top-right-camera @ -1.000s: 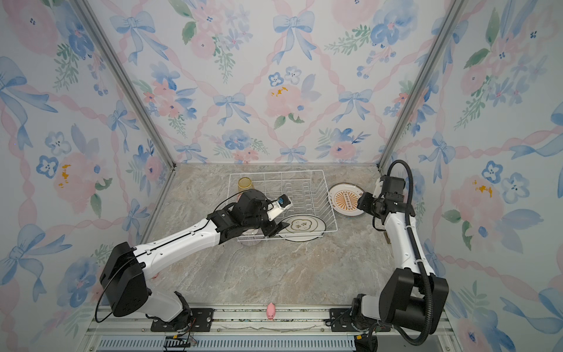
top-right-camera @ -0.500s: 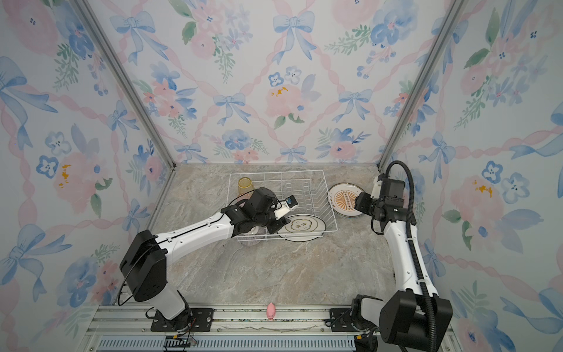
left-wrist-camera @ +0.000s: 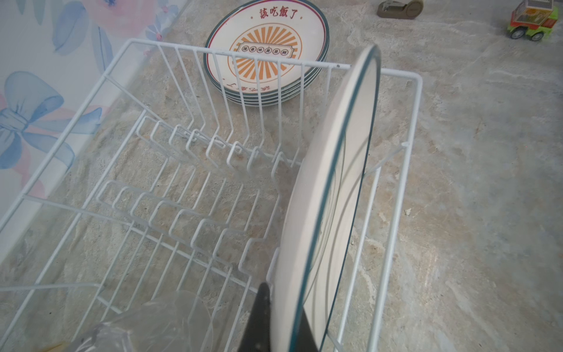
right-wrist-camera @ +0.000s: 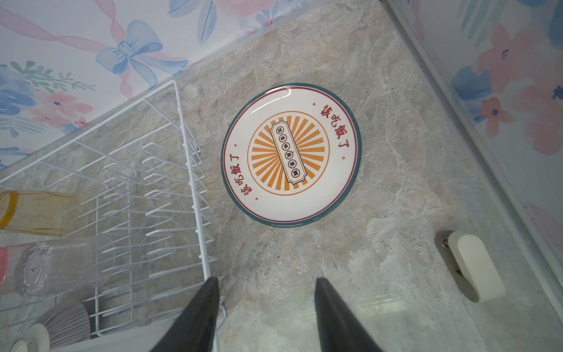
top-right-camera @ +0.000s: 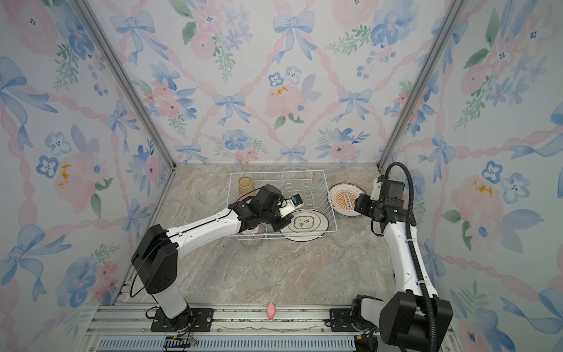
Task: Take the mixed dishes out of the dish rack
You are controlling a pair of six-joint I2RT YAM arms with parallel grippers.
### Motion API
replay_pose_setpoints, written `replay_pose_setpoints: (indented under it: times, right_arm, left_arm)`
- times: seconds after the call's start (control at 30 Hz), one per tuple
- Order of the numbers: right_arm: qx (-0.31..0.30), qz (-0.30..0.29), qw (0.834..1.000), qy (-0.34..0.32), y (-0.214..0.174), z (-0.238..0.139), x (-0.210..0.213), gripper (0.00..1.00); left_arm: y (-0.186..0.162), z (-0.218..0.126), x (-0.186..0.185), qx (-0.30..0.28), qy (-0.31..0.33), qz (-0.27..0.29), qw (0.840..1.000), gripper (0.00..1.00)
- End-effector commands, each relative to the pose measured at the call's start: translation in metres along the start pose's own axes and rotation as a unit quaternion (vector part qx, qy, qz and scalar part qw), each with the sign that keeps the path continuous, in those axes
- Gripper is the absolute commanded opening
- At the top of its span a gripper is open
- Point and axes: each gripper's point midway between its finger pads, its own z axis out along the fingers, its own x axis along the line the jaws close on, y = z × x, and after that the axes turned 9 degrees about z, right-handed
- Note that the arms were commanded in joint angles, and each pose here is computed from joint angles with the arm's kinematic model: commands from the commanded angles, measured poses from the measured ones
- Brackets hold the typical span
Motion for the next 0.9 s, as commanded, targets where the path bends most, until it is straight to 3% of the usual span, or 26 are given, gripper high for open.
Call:
replay_pose_setpoints:
  times: [0.0, 0.3, 0.57, 0.87]
  right_arm:
    - [0.002, -0.010, 1.000, 0.007, -0.006, -0.005, 0.003, 0.53]
    - [-0.002, -0.008, 1.000, 0.013, -0.005, -0.004, 0.006, 0.53]
    - [-0.005, -0.010, 0.999, 0.030, -0.003, -0.006, 0.013, 0.53]
    - [-0.016, -0.016, 0.992, 0.126, 0.000, -0.018, 0.047, 0.53]
  left_arm:
    - [-0.004, 0.008, -0.006, 0.010, -0.021, -0.003, 1.000, 0.00]
    - [0.006, 0.004, 0.008, 0.006, 0.009, -0.009, 1.000, 0.00]
    - [0.038, -0.030, 0.035, -0.037, 0.045, -0.025, 0.998, 0.00]
    - [0.059, -0.079, 0.074, -0.104, 0.044, -0.114, 0.987, 0.00]
